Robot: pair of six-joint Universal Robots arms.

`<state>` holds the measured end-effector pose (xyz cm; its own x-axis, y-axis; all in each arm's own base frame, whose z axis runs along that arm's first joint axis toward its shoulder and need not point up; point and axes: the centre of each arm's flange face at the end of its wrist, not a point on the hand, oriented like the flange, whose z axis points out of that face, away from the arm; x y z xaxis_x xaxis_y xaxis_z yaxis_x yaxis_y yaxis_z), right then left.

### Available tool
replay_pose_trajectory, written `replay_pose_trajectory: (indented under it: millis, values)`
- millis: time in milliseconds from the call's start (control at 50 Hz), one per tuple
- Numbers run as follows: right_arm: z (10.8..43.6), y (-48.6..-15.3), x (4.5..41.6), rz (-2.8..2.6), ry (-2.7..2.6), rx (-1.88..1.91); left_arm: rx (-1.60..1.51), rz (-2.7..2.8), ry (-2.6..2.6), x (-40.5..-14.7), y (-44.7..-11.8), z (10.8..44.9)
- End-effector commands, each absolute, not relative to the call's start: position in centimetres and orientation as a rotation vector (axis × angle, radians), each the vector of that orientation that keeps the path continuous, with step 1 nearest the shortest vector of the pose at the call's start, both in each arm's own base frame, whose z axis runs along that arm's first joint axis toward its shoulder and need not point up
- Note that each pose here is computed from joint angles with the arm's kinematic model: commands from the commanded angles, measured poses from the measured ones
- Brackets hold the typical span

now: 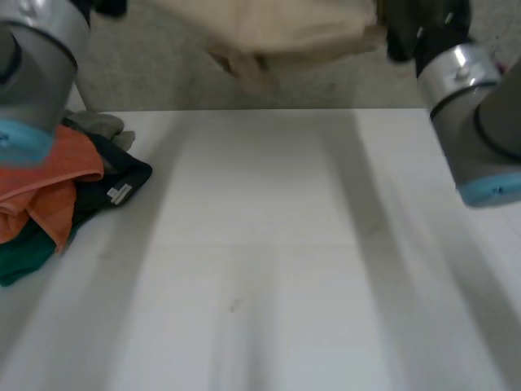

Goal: Fold the laundry.

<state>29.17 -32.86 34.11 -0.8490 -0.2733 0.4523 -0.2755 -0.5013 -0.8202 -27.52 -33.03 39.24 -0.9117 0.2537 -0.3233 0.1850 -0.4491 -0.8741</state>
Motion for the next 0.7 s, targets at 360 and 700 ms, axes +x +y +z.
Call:
replay_pose_trajectory:
  millis: [360,700]
  values:
    - [15.8,-27.7,25.5,1.745,-2.267,1.287,-1.161,1.868,-2.161,-26.8,-25.7,20.2]
    - [19.0,-24.5,23.4,1.795,-2.496,1.045,-1.030,1.874,-2.147,-26.7,-25.3,24.1]
